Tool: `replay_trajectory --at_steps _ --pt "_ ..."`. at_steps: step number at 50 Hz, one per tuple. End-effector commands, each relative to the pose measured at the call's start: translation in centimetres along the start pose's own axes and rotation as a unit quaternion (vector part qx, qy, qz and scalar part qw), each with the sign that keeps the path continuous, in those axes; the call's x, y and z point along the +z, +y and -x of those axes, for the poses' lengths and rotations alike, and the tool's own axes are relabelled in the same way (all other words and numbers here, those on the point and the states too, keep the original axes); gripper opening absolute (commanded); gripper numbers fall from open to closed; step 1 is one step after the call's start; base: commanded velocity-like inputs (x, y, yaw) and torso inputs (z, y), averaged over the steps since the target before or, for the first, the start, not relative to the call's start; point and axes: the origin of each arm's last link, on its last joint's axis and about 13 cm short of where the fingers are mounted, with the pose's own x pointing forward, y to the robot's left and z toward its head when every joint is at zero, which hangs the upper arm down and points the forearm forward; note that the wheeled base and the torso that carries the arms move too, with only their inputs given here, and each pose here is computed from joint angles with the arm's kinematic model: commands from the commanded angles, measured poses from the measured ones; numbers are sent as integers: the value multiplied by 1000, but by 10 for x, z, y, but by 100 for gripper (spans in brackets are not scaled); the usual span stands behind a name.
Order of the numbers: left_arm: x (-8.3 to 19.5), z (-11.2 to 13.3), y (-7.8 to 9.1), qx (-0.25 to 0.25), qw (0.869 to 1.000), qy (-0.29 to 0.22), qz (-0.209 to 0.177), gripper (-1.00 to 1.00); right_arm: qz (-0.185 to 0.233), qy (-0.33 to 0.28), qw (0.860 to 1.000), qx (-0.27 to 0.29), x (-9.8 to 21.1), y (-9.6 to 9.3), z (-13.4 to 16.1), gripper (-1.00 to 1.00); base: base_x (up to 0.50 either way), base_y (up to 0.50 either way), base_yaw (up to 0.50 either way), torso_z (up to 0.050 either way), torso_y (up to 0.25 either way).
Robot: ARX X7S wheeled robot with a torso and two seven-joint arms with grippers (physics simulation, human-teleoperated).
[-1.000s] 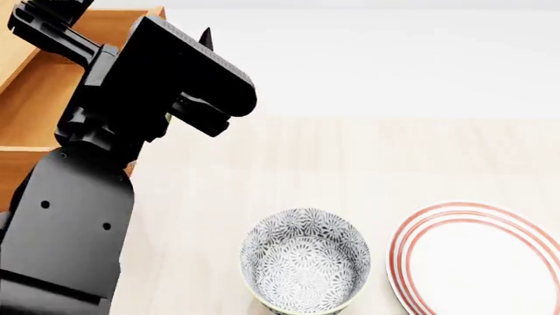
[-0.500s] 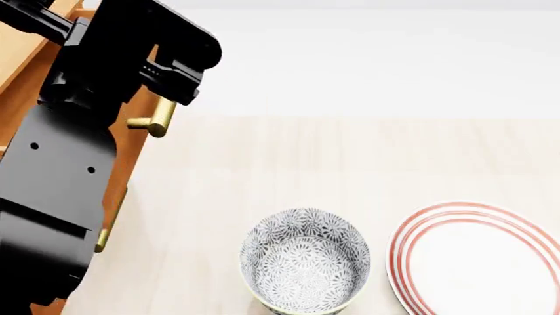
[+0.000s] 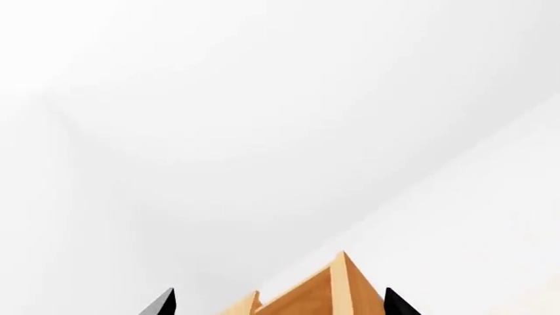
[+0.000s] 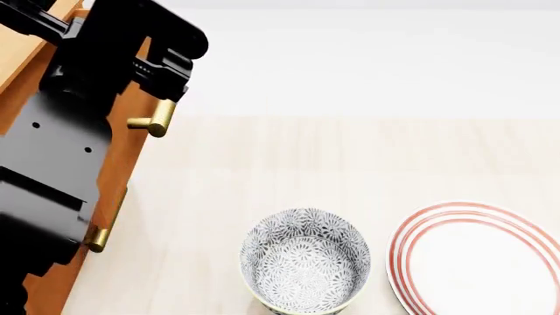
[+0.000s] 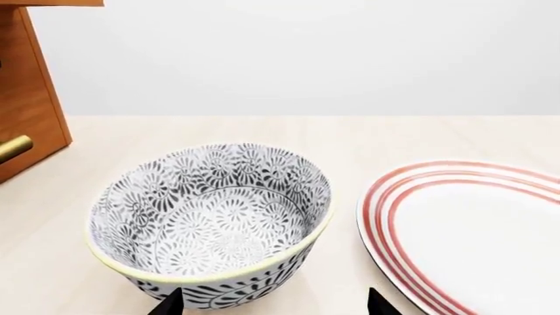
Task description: Open the top drawer of the cabinet.
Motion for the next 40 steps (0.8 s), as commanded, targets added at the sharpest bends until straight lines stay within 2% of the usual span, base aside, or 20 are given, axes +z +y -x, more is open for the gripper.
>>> replay_trajectory --at_steps 1,5,17,23,29,40 --pt "1 -10 1 -1 1000 20 22 100 -2 -6 1000 3 1 1 -2 100 0 0 0 0 0" --pt "3 -10 2 -14 996 43 74 100 -2 -4 1000 3 0 1 -2 100 0 0 0 0 0" --pt "13 -14 9 -6 985 80 150 100 -3 -3 1000 4 0 1 -1 100 0 0 0 0 0" --pt "13 -17 12 -4 979 101 177 100 -2 -4 1000 4 1 1 -1 100 0 0 0 0 0" --pt "11 -16 10 -9 978 109 180 100 -1 -4 1000 4 2 1 0 100 0 0 0 0 0" --pt "19 -13 12 -34 968 121 219 100 0 -5 1000 5 1 1 0 100 0 0 0 0 0"
